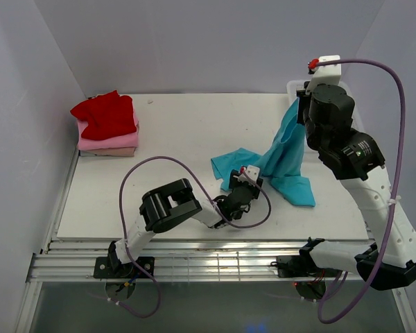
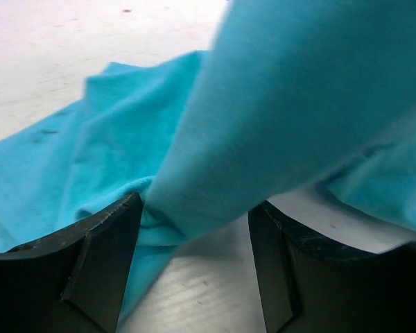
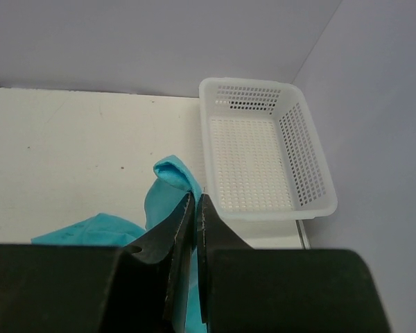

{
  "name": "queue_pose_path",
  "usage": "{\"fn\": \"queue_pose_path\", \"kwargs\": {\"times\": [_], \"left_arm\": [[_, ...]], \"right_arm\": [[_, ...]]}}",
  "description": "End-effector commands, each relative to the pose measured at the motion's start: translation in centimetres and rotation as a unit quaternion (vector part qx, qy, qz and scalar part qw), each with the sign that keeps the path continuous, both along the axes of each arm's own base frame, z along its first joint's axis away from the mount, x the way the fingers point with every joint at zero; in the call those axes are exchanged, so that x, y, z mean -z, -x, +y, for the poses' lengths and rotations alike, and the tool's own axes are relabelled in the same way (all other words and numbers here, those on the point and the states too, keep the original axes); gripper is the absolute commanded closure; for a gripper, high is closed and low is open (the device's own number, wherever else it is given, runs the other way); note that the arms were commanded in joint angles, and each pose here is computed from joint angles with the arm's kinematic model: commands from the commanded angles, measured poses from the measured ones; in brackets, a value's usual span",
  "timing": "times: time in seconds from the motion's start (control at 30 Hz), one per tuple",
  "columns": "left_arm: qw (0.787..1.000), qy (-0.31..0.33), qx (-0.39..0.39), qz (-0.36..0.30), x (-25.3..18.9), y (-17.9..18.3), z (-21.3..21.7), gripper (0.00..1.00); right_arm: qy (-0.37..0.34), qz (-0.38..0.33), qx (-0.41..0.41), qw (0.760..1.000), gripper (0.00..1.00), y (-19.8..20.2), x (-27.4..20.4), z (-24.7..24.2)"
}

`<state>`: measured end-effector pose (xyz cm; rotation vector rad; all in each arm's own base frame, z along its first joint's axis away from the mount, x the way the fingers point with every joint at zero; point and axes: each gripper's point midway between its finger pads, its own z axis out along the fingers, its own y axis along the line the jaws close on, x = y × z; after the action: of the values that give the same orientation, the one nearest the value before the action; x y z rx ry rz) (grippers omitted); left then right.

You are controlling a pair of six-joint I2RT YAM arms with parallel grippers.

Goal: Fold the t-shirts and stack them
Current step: Flatten the tshirt out

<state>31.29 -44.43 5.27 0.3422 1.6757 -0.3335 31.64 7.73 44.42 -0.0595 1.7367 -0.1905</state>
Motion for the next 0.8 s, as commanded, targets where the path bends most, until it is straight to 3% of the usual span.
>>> {"fn": "queue_pose_path", "kwargs": {"times": [0.0, 0.2, 0.23, 0.27, 0.4, 0.57, 0.67, 0.77], "left_arm": [[0.997, -0.001, -0.082, -0.015, -1.1, -2.6, 3.7, 0.27], [0.996, -0.006, -0.086, -0.027, -1.6, -3.7, 5.4, 0.28], [0.996, -0.009, -0.081, -0.031, -1.7, -3.7, 5.4, 0.35], [0.996, 0.002, -0.080, -0.038, -2.6, -3.6, 5.4, 0.60], [0.995, 0.016, -0.074, -0.061, -5.0, -3.2, 6.3, 0.83], [0.993, -0.007, -0.069, -0.096, -9.2, -2.3, 8.6, 0.91], [0.990, 0.005, -0.078, -0.121, -14.0, -1.7, 10.8, 0.94], [0.993, 0.002, -0.062, -0.101, -16.8, -1.0, 12.6, 0.94]], "right_arm": [[-0.018, -0.033, 0.012, 0.999, 0.92, 0.5, -1.6, -0.8], [-0.015, -0.028, 0.014, 0.999, 0.92, 0.2, -1.2, -0.7], [-0.014, -0.028, 0.015, 0.999, 0.92, 0.2, -1.1, -0.7], [-0.011, -0.025, 0.017, 0.999, 0.92, 0.1, -0.9, -0.7], [-0.006, -0.020, 0.022, 1.000, 0.92, -0.1, -0.3, -0.7], [-0.007, -0.011, 0.021, 1.000, 0.92, -0.1, 0.6, -0.6], [-0.010, -0.010, 0.023, 1.000, 0.92, 0.2, 1.0, -0.8], [-0.013, -0.007, 0.020, 1.000, 0.92, 0.3, 1.4, -0.8]]}}
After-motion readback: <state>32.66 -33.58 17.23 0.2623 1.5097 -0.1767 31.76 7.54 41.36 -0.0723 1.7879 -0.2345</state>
